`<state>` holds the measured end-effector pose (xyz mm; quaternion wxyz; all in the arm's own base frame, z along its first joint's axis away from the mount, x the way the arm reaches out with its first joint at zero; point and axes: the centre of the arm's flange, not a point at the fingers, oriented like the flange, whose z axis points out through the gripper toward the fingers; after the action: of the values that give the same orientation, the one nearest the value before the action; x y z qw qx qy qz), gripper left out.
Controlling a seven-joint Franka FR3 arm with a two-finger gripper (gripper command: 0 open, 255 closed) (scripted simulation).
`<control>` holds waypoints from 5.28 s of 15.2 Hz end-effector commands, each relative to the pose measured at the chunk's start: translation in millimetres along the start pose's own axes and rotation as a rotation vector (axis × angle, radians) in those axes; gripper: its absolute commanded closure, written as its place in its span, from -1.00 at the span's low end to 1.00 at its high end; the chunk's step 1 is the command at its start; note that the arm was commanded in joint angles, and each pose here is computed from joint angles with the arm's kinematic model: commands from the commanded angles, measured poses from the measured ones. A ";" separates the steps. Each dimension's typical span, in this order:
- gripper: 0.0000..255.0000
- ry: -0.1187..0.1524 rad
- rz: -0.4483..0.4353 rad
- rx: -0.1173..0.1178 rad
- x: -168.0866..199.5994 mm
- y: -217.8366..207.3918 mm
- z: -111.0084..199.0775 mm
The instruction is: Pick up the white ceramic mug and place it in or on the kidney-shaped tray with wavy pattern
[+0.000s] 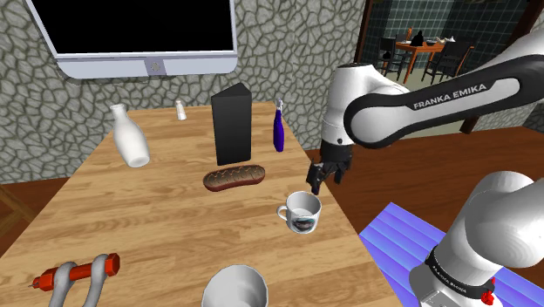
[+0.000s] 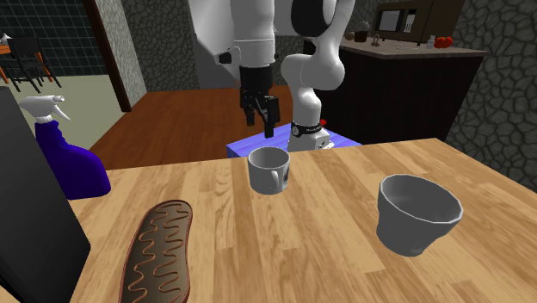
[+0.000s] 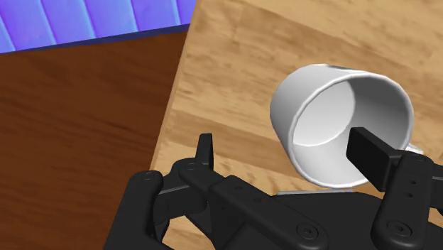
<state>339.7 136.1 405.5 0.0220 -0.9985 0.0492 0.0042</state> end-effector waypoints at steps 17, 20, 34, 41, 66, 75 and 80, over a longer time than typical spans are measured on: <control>-1.00 0.033 0.008 0.005 11.0 -18.3 59.7; 1.00 0.033 0.008 0.005 11.0 -18.3 59.7; 1.00 0.033 0.008 0.005 10.6 -19.9 22.8; 1.00 0.033 0.008 0.005 10.2 -21.5 -14.1; 1.00 0.033 0.008 0.005 206.0 -100.4 -75.5; 1.00 0.033 0.008 0.005 288.4 -132.1 -70.8; 1.00 0.033 0.008 0.005 288.7 -131.0 -44.5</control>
<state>639.8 236.0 457.4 0.0234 -0.9982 0.0536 -0.0121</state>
